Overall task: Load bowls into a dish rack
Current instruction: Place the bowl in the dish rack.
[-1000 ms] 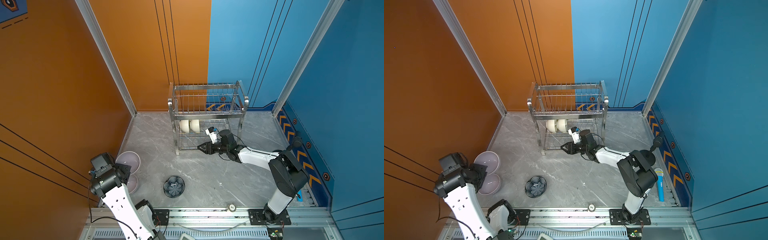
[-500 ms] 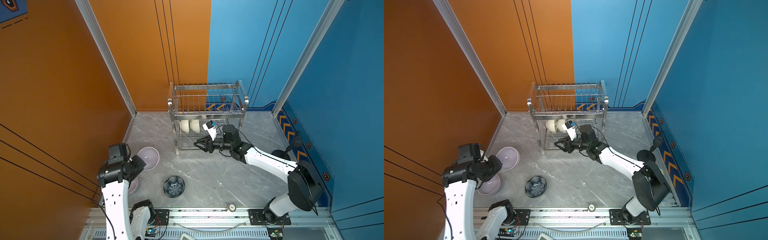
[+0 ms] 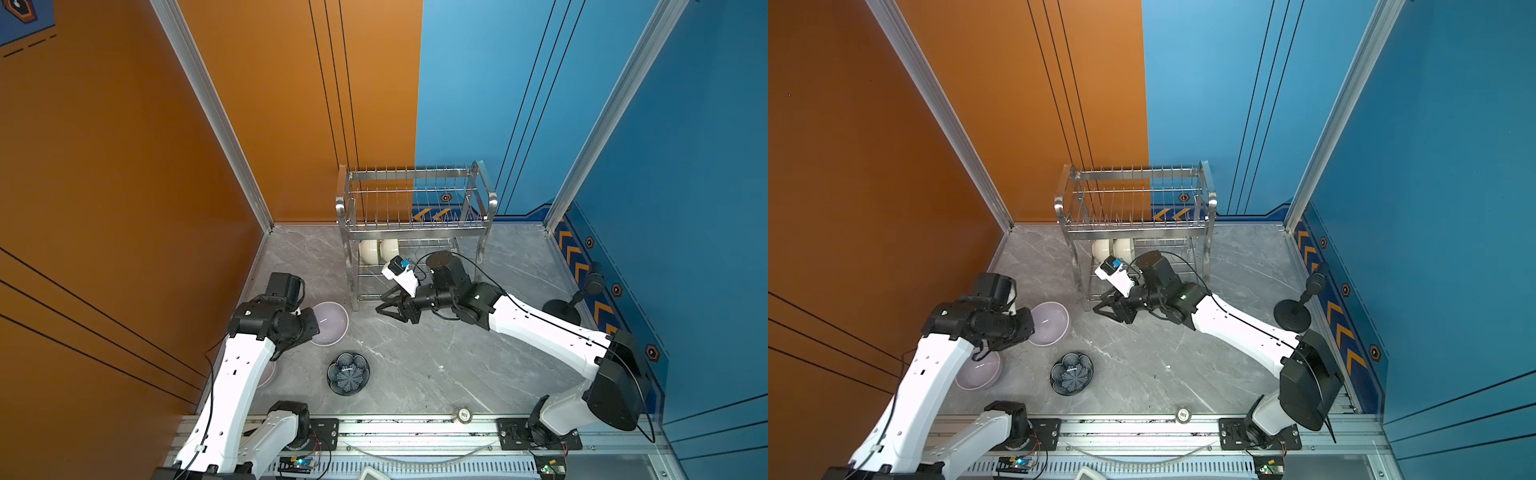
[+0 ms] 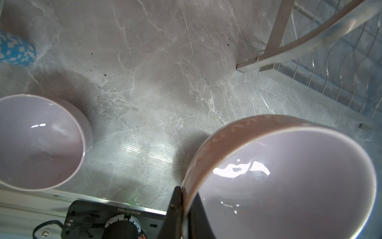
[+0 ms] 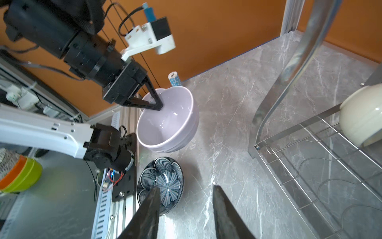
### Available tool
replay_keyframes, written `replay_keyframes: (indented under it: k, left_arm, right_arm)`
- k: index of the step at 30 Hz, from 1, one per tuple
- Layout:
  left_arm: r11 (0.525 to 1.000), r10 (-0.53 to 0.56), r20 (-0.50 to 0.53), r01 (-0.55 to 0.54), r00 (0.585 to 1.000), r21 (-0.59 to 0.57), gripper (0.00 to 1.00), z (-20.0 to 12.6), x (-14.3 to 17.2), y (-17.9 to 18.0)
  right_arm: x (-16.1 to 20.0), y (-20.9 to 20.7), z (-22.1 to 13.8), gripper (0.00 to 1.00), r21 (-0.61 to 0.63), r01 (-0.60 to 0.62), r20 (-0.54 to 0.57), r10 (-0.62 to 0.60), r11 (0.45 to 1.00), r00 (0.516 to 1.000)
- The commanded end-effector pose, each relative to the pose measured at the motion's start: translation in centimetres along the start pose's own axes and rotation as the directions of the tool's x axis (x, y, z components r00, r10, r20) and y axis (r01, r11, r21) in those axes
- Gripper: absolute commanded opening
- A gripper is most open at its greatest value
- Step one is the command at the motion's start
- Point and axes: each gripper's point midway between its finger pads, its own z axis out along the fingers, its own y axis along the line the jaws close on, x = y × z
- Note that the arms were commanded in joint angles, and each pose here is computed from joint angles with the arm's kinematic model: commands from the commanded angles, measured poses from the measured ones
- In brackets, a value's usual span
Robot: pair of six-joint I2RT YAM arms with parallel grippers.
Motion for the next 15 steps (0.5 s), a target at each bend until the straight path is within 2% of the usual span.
replay_keyframes:
  k: [1,15]
  left_arm:
    - [0.999,0.036,0.063,-0.035,0.997,-0.007,0.00,-0.6,-1.7,-1.3]
    - [0.980,0.197,-0.014,-0.197,0.980,-0.014,0.00,1.8,-1.4,-5.7]
  right_arm:
    - [1.2,1.0,-0.1,0.43,0.021,0.111,-0.101,-0.109,0.994,0.989]
    - [4.6,2.7,1.7,0.43,0.037,0.296,-0.267,-0.276,0.954,0.923]
